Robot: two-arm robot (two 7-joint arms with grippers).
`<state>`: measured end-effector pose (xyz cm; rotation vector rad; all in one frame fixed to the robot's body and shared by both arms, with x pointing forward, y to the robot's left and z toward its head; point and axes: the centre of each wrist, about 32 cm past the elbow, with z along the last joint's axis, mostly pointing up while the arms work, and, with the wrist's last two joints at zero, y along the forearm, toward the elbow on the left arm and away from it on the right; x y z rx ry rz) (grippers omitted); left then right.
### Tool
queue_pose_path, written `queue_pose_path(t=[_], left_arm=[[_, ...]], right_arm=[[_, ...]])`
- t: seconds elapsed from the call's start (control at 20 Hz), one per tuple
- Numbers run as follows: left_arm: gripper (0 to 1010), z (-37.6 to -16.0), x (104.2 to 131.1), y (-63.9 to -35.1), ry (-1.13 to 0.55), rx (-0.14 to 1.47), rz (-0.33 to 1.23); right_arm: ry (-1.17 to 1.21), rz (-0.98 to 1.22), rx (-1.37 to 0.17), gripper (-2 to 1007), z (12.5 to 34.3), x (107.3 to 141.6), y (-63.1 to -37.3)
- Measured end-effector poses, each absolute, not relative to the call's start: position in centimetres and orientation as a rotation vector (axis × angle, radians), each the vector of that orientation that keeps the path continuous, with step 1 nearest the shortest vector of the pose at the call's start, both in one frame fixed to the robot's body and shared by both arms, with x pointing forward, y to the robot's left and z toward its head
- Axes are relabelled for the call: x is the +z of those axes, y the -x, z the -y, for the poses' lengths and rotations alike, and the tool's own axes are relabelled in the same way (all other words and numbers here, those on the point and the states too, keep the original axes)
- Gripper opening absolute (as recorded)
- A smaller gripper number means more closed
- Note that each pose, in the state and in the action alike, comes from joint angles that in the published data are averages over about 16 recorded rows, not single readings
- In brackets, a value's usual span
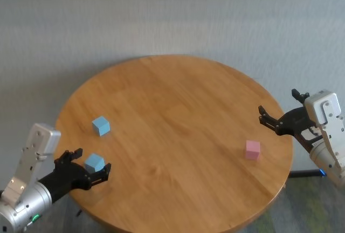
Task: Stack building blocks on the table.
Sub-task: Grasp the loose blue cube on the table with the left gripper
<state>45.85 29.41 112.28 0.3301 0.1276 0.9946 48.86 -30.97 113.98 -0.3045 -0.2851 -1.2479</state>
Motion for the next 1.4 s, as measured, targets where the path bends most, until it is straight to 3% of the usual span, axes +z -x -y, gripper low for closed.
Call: queue_pose_path(t=[1.4], left_arm=[[1000,-29.7,112.1,-48.0,-0.393,0.996,-0.151]], right_arm=[[0.305,0.285,-1.248,1005,31.0,114.0,-48.9]])
